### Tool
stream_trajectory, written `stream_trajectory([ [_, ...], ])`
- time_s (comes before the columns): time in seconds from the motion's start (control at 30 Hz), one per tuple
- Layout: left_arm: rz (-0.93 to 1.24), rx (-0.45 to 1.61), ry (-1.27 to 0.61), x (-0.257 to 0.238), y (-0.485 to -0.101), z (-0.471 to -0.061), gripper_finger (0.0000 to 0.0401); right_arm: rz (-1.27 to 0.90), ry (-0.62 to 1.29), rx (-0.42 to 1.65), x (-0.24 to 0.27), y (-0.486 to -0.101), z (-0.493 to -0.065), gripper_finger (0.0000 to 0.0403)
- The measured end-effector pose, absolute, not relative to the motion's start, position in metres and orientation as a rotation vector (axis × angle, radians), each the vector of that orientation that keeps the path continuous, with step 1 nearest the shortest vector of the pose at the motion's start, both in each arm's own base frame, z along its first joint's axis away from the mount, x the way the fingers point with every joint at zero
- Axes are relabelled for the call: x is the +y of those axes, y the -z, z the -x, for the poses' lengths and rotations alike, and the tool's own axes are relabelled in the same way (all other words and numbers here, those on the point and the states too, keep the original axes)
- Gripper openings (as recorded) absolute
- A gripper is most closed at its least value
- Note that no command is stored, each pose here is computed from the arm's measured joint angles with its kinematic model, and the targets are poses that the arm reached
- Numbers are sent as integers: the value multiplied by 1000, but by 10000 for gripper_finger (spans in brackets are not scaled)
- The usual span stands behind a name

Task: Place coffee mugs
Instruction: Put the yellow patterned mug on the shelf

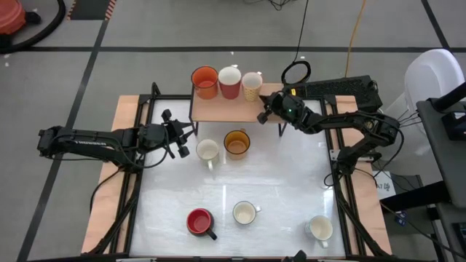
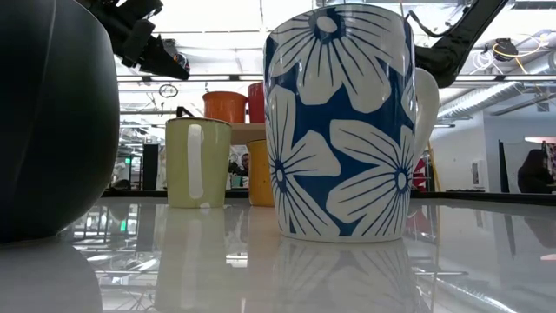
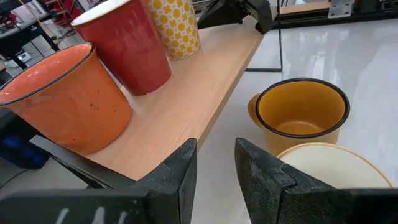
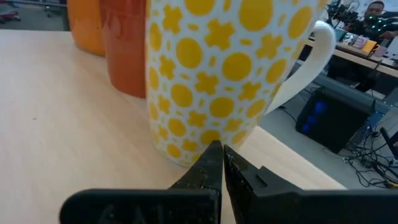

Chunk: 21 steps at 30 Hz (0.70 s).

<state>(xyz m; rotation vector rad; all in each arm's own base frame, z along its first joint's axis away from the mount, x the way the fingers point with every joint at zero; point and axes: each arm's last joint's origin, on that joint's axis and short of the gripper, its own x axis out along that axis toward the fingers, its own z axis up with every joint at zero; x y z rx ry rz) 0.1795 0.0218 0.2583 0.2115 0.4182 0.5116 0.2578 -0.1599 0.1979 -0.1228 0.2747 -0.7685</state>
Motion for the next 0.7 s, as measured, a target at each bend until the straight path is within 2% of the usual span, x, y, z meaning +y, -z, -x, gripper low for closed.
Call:
stream_trajectory([
  [0.33, -212, 418, -512, 22, -258, -180, 115, 134, 792, 260, -167, -200, -254, 0],
  [0.7, -212, 418, -512, 22, -258, -179, 115, 104, 698, 256, -155, -200, -260, 0],
])
